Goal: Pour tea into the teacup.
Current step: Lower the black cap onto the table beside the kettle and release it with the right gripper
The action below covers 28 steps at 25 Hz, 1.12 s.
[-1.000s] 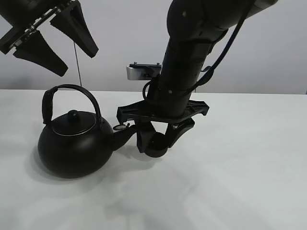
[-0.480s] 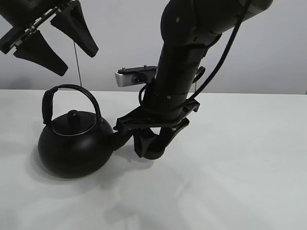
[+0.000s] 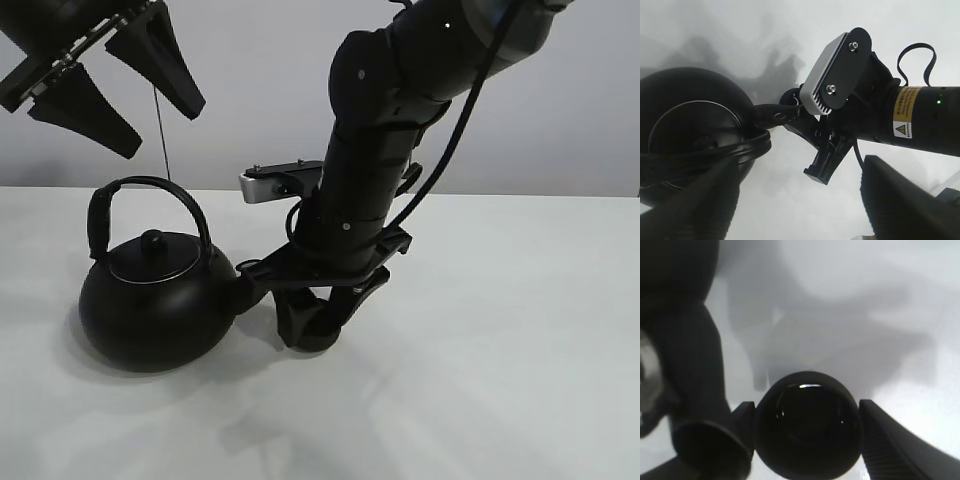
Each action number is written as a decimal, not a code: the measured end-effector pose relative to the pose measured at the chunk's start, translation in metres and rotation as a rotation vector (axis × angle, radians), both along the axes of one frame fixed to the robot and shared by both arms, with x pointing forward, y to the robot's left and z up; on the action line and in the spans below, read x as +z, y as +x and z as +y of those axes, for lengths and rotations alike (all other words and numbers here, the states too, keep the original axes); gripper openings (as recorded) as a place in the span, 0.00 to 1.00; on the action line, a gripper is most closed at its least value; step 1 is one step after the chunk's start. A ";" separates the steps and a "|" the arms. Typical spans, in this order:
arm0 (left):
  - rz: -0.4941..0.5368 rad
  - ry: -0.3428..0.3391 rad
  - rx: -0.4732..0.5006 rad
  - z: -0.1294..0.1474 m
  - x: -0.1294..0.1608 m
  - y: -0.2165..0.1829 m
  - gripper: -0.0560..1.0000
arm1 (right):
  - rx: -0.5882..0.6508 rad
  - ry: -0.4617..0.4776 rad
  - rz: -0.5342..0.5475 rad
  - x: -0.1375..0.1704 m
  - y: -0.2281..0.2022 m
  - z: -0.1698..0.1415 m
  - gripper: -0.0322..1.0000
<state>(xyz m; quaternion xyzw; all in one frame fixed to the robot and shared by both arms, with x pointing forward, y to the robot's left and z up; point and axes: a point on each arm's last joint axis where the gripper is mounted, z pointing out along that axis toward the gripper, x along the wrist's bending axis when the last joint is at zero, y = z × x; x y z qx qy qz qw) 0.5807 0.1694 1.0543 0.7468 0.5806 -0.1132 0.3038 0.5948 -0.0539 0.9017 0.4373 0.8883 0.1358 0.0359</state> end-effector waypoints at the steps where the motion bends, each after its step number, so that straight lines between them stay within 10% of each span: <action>1: 0.000 0.000 0.000 0.000 0.000 0.000 0.53 | -0.001 0.002 0.000 0.000 0.000 0.000 0.42; 28: -0.002 0.000 0.001 0.000 0.000 0.000 0.53 | -0.056 0.051 -0.049 0.067 -0.002 -0.021 0.50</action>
